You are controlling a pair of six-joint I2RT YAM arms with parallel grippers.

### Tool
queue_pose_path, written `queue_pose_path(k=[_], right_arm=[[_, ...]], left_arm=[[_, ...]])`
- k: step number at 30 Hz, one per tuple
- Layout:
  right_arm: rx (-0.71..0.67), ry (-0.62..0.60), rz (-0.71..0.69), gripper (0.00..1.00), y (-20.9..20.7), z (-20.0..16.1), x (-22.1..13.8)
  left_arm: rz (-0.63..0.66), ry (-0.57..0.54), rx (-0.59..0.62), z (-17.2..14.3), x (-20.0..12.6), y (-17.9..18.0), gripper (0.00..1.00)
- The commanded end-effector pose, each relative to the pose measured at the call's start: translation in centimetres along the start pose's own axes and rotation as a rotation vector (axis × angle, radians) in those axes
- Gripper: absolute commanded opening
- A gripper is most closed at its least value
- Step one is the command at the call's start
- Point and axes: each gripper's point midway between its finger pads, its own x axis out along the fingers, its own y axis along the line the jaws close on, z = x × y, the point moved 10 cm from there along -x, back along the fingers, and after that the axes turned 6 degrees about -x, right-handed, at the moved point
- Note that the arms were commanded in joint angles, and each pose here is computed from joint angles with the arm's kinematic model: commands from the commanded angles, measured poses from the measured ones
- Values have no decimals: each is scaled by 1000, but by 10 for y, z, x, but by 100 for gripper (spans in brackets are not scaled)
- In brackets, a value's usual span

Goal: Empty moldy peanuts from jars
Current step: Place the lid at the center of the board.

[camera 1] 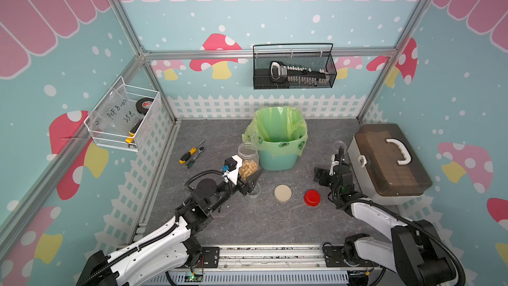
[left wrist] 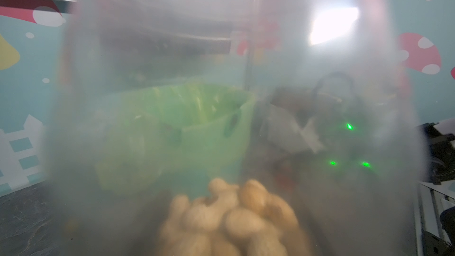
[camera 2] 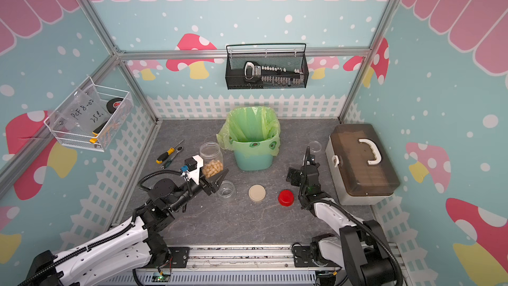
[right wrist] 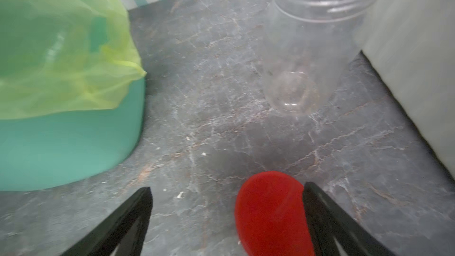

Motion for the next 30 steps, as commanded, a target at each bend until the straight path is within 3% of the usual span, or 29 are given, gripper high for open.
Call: queue_pose_path(k=[1,6,10,17,19,23,30], right_arm=[[-66,-9,152,99,15,19,-16],[-138,-42,379,99,34,45,-46],[-178,-94,652,98,54,69,-76],[-120,-179,992,92,79,108,-105],[-130,-204,1020,92,85,116,-110],[-88,-301,942,99,89,145,-108],[21,-432,976,99,102,182,-95]], left_arm=[[-18,-28,-6,5,2,-1,28],[-44,-29,-19,6,3,-2,29],[-118,-26,-38,11,3,-8,29],[-225,-10,-61,17,3,-17,29],[-225,-17,-63,18,2,-17,29],[-215,-44,-64,19,0,-16,29],[-186,-59,-59,19,-6,-13,29]])
